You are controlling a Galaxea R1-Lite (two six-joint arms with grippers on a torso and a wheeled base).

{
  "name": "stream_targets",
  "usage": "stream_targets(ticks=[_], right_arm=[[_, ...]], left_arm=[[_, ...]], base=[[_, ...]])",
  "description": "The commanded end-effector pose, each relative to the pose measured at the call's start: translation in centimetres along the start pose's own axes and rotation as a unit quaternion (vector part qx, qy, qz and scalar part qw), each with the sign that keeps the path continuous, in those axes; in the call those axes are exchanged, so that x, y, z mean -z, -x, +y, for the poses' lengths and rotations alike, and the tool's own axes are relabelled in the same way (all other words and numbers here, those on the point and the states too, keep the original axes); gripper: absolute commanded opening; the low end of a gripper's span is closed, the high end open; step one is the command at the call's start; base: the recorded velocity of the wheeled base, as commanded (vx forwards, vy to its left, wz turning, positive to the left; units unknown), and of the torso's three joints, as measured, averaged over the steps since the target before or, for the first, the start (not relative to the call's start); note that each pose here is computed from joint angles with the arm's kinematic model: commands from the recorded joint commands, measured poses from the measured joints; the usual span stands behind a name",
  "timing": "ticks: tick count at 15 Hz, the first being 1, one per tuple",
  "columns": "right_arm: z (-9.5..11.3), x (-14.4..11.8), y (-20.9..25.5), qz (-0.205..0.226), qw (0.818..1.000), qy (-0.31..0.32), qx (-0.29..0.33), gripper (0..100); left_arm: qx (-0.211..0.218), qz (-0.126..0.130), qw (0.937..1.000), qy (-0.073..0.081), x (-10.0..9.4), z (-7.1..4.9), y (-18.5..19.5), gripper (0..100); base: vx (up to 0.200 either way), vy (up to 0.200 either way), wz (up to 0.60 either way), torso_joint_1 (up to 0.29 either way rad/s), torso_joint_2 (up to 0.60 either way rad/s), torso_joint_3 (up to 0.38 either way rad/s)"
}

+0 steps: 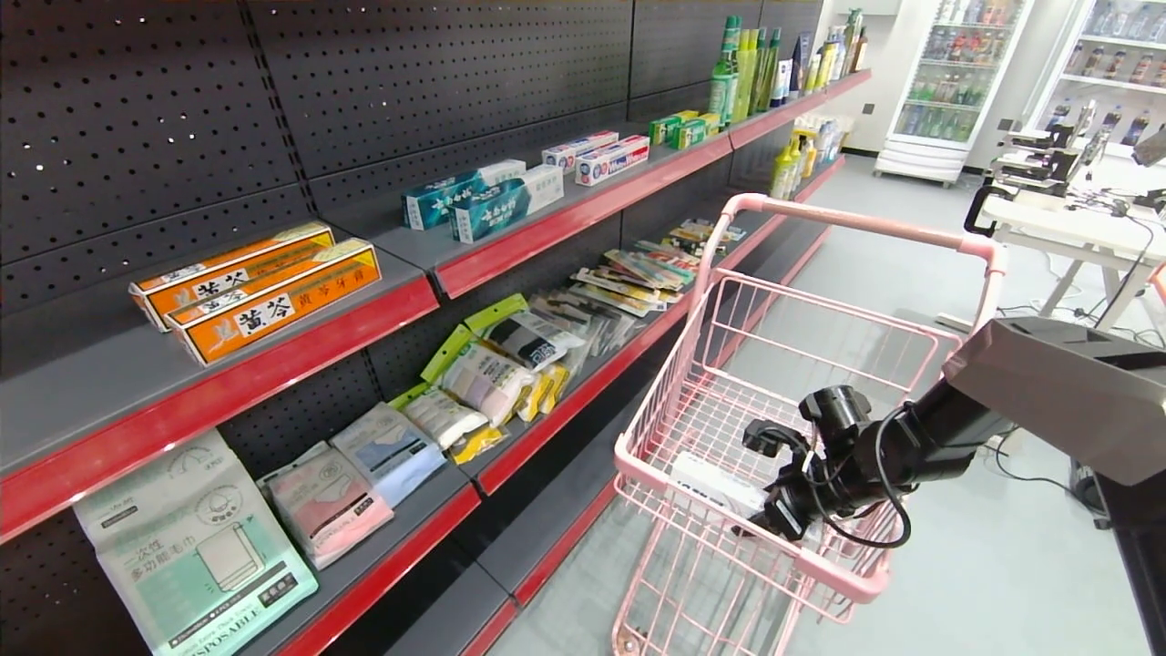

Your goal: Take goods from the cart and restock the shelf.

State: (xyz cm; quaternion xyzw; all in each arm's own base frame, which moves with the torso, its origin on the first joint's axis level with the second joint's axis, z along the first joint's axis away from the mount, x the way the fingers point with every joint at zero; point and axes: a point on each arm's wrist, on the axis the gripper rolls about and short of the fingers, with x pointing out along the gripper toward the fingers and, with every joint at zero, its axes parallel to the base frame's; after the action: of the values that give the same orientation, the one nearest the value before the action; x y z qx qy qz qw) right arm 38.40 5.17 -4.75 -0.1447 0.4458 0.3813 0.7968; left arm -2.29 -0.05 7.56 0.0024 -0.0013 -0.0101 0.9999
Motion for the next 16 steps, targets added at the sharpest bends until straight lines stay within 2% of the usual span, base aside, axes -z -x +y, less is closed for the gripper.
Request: stream_targets(ticks=[1,5,8,11,16], right_arm=[[-0.1,0.1,0.0,0.000,1.000,0.000,0.004,0],[0.4,0.8,-0.2,0.012,1.000,-0.008,-0.004,0],[0.1,0.4,0.6,-0.001,1.000,-0.028,0.006,0],[0.0,-2.1,4.4,-0.048,0.996,-0.059,0.036,0],[0.7,-4.0,9.1,-0.094,0.992,-0.047,0.067,0]], left_arm=[[0.000,0.001,1.0000,0.000,0.0,0.0,0.0,100],[0.000,0.001,1.0000,0.000,0.0,0.0,0.0,100],[0.000,0.001,1.0000,0.000,0.0,0.0,0.0,100],[0.000,0.001,1.0000,0.000,0.0,0.0,0.0,100],[0.000,0.001,1.0000,0.000,0.0,0.0,0.0,100]], base=[[0.000,0.000,0.00,0.000,0.00,0.000],[0.000,0.000,0.00,0.000,0.00,0.000],[0.000,0.000,0.00,0.000,0.00,0.000],[0.000,0.000,0.00,0.000,0.00,0.000],[0.000,0.000,0.00,0.000,0.00,0.000]])
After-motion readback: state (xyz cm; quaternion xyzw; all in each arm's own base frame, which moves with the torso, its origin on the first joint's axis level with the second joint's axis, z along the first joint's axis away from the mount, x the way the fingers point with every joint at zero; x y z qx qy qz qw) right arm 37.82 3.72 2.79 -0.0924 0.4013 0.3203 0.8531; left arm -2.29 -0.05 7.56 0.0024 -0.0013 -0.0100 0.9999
